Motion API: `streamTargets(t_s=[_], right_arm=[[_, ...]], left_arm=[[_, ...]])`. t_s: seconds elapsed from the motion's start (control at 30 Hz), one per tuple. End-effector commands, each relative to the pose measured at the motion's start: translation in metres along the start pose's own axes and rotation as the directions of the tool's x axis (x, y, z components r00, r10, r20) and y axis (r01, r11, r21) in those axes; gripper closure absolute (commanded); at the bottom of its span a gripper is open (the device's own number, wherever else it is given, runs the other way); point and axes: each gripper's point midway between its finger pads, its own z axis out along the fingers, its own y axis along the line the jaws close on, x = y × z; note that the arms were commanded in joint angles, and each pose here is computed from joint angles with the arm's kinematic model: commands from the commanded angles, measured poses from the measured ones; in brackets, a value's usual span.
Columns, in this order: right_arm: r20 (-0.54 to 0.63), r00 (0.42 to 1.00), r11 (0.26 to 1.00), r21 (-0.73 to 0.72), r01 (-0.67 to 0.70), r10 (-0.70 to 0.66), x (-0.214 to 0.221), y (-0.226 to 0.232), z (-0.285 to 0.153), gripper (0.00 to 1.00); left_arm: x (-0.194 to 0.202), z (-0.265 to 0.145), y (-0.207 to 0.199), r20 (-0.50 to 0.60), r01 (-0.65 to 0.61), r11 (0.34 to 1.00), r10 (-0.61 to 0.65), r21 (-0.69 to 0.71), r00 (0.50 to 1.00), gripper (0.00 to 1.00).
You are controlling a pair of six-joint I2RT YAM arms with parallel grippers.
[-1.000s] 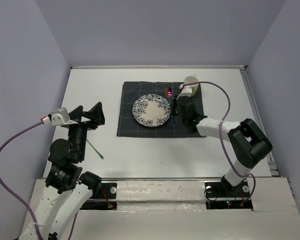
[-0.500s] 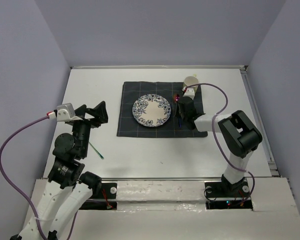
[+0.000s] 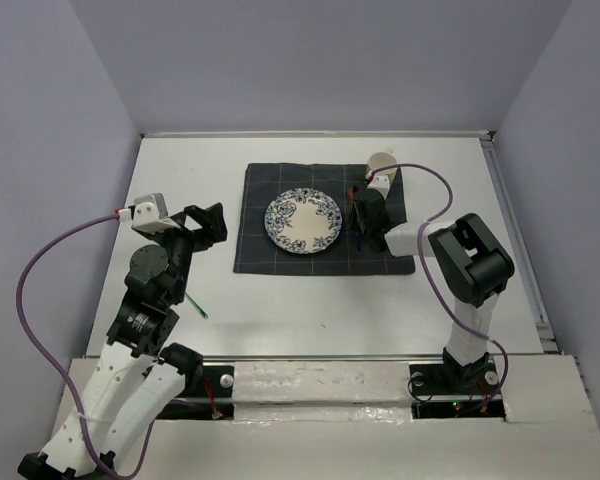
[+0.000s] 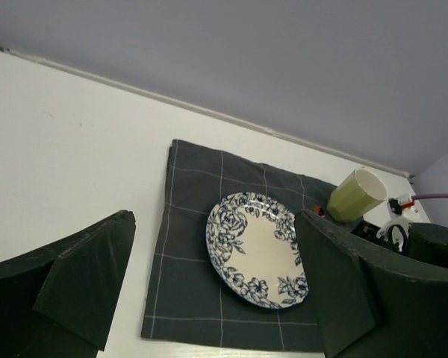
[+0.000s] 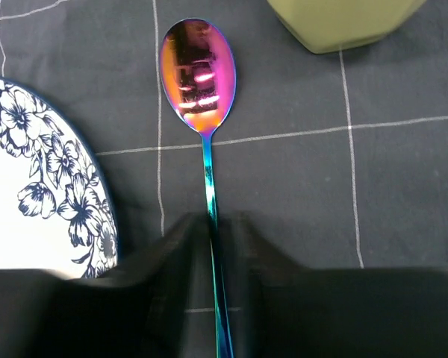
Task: Set the dinner table for one person
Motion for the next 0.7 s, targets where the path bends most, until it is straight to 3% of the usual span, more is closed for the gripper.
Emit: streamTargets(t_s=[0.0, 0.23, 0.33, 0.53, 0.67], right_arm=[[0.058, 0.997, 0.998, -0.018, -0.056, 0.057, -0.035, 0.01, -0.012, 0.55], [0.043, 0.992, 0.982, -0.152, -0.11, 0.118, -0.046, 0.022, -0.064, 0.5], [0.011, 0.996, 0.969, -0.233, -0.085, 0.09, -0.046, 0.037, -0.098, 0.49], [0.01, 0.994, 0.903, -0.419, -0.094, 0.108, -0.054, 0.059, -0.163, 0.49], [0.025, 0.995, 0.895, -0.441, -0.072, 0.093, -0.068, 0.052, -0.193, 0.46]], left_arm=[[0.007, 0.006, 0.001, -0.034, 0.047, 0.999, -0.048, -0.027, 0.998, 0.01], [0.035, 0.001, 0.019, -0.245, 0.016, 0.981, -0.064, -0.194, 0.967, 0.01], [0.064, -0.017, 0.025, -0.429, -0.01, 0.97, -0.099, -0.244, 0.898, 0.01], [0.099, -0.046, 0.052, -0.527, 0.015, 0.917, -0.242, -0.398, 0.814, 0.01], [0.128, -0.057, 0.069, -0.595, 0.007, 0.871, -0.342, -0.492, 0.727, 0.01]])
